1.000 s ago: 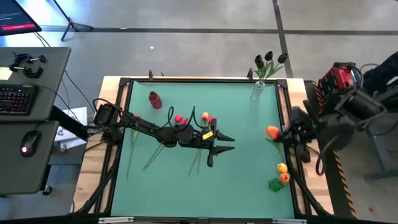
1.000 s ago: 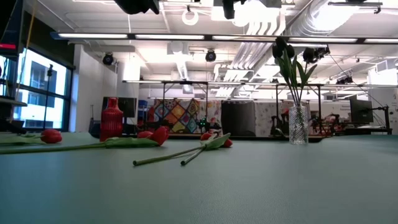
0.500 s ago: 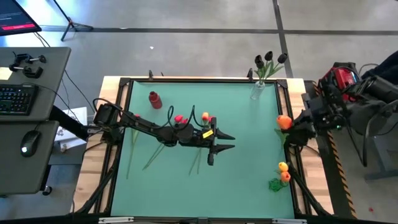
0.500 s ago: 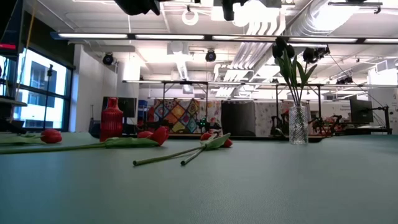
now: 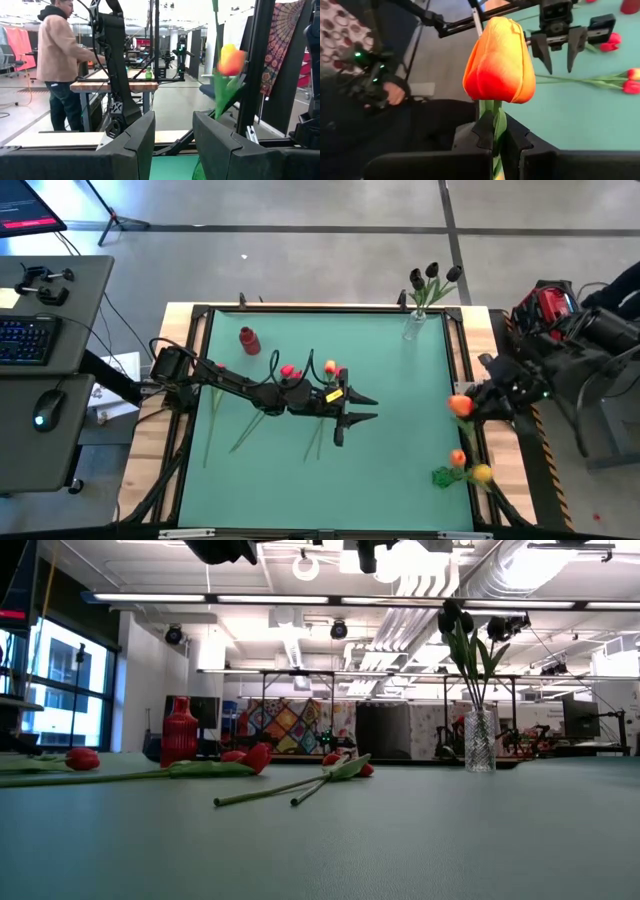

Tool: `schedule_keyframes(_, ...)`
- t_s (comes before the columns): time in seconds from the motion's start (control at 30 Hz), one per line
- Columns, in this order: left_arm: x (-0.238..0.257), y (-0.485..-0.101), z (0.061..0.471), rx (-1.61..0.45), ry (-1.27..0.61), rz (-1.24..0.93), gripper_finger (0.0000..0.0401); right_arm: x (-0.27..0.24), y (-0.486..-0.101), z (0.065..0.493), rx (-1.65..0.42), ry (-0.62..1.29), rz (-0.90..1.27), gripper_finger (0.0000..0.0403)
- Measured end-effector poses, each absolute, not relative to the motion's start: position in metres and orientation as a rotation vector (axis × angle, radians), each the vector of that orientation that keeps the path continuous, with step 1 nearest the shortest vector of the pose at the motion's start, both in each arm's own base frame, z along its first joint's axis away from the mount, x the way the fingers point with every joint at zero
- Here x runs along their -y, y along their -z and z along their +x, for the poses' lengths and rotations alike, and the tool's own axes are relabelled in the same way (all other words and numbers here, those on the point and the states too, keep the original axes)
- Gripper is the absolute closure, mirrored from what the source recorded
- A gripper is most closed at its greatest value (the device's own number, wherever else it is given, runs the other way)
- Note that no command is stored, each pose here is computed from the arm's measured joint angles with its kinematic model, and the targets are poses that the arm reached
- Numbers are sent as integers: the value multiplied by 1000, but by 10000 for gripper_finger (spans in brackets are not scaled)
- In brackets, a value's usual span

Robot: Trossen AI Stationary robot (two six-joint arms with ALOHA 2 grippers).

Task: Sort flowers into vase by color
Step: Put the orange tulip into the green vase

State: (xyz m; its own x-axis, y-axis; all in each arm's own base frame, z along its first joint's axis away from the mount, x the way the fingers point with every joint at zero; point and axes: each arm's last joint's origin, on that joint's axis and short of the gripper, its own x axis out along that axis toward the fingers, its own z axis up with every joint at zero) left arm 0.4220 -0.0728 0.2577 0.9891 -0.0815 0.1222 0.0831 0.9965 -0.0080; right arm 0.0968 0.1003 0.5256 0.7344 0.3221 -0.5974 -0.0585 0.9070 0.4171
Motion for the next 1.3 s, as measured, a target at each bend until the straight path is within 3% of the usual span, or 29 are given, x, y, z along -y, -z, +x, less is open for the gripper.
schedule_keyframes(0.3, 73, -258, 422, 128, 83, -15, 280, -96, -522, 93, -703, -185, 373, 403)
schedule_keyframes(0.63, 73, -257, 422, 119, 84, -13, 280, -128, -482, 101, -775, -66, 284, 403)
schedule_keyframes(0.9, 73, -257, 422, 113, 84, -11, 280, -154, -452, 91, -680, 39, 211, 403)
schedule_keyframes(1.3, 73, -257, 422, 119, 84, -13, 280, -172, -431, 71, -645, 30, 234, 403)
